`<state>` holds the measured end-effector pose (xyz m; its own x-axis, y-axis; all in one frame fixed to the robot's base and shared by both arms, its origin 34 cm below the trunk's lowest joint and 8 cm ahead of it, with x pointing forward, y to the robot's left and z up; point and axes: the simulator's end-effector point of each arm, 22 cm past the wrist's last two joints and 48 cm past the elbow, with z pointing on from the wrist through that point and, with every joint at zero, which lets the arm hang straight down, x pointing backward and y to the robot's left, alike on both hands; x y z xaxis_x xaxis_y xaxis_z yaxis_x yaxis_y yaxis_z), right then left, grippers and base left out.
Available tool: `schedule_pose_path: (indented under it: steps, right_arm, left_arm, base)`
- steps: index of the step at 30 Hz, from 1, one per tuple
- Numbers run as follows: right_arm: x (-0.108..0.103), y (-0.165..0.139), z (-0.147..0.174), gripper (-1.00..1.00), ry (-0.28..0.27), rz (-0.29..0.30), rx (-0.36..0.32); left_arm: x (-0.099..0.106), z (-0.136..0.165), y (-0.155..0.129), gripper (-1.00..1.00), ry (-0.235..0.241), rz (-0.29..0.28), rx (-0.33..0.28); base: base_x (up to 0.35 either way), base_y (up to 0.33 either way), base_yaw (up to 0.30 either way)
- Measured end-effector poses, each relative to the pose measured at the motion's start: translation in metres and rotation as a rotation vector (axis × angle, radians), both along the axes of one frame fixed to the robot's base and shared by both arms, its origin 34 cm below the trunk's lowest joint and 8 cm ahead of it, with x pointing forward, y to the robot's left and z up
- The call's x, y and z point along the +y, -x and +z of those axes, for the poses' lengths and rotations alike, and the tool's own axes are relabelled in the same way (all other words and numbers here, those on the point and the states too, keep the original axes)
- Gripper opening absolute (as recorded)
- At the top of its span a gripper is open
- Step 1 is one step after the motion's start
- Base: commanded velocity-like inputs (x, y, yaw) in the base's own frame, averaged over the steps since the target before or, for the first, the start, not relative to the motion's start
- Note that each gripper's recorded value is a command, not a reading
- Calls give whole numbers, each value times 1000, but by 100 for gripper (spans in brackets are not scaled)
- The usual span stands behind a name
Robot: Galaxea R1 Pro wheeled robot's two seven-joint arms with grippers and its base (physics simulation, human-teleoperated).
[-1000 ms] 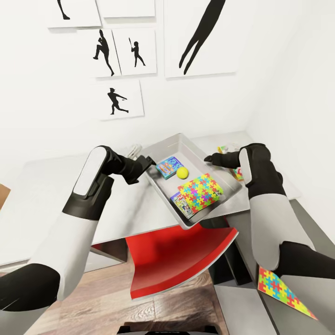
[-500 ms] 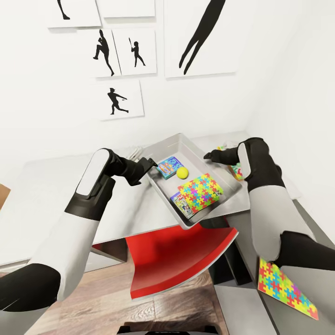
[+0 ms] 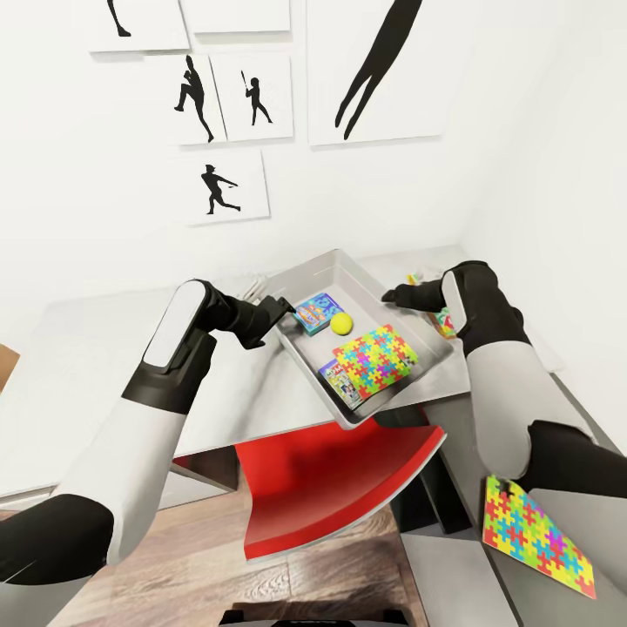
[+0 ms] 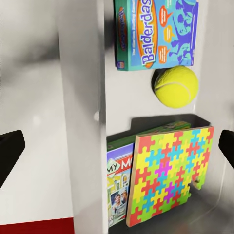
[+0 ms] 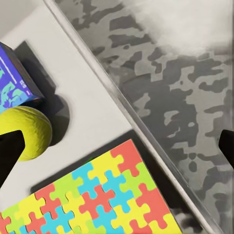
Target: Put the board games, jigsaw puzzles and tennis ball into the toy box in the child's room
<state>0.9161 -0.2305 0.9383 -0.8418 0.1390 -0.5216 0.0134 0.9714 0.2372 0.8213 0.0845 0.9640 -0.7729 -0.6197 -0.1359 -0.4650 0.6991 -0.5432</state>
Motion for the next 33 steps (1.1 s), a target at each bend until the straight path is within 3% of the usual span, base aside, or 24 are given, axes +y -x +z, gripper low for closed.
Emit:
schedule_pose_path:
  steps: [17, 33]
  right_arm:
    - [-30, -4, 2, 100, 30, -29, -7]
    - [-26, 0, -4, 100, 25, -22, 2]
  left_arm:
    - [-1, -2, 2, 100, 0, -1, 4]
    - [-2, -6, 4, 100, 6, -4, 10]
  base:
    - [0, 0, 0]
    - [0, 0, 0]
